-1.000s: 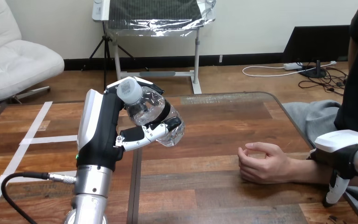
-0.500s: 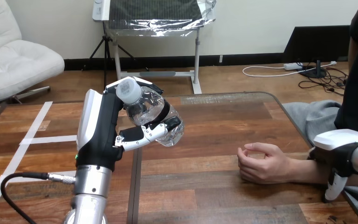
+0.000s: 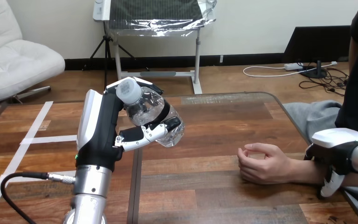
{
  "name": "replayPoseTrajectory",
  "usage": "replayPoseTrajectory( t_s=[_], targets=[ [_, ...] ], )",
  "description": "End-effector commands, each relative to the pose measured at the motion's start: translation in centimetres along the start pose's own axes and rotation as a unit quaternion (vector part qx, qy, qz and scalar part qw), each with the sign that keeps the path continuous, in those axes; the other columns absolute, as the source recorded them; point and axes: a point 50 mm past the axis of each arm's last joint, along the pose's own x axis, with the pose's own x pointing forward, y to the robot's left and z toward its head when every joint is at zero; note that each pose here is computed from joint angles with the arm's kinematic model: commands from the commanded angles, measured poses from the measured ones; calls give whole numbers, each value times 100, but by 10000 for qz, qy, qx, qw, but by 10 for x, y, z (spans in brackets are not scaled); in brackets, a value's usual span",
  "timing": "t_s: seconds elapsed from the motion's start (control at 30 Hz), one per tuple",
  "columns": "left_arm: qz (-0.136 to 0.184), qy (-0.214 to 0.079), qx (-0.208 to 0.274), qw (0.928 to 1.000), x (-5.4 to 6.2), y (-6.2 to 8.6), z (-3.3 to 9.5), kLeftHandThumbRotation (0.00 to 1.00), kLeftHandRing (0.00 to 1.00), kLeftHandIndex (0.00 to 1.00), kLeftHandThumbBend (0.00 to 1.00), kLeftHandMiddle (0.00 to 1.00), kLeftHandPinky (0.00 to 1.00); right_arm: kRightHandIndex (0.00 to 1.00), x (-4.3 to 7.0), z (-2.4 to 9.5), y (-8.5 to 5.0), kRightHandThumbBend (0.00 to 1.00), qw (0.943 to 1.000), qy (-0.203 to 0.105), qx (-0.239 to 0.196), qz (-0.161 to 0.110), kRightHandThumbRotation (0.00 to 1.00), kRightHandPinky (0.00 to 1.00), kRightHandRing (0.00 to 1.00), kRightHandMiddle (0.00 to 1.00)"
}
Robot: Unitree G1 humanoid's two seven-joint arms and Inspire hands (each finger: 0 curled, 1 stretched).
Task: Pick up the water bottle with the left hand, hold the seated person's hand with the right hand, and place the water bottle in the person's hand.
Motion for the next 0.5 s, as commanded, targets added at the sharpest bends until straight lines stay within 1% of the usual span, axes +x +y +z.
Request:
replayPoseTrajectory(
  t_s=[0.0,0.17,0.27,0.47],
  targets=[
    [271,-452,-11,9986,13,12,18,0,37,52,54,42,36,71,6,11,-15,64,9994,-178,159,-253,0,52,60,67],
    [286,-454,-3,9986,13,13,18,0,37,52,54,41,36,67,7,12,-13,64,9990,-242,271,-269,0,49,56,64],
    [298,-463,20,9985,13,13,18,0,37,52,54,41,36,64,8,13,-12,64,9990,-239,263,-258,0,46,54,62],
    [303,-456,27,9985,12,14,18,0,37,52,54,41,36,61,11,15,-9,65,9989,-290,254,-284,0,45,54,62]
  ],
)
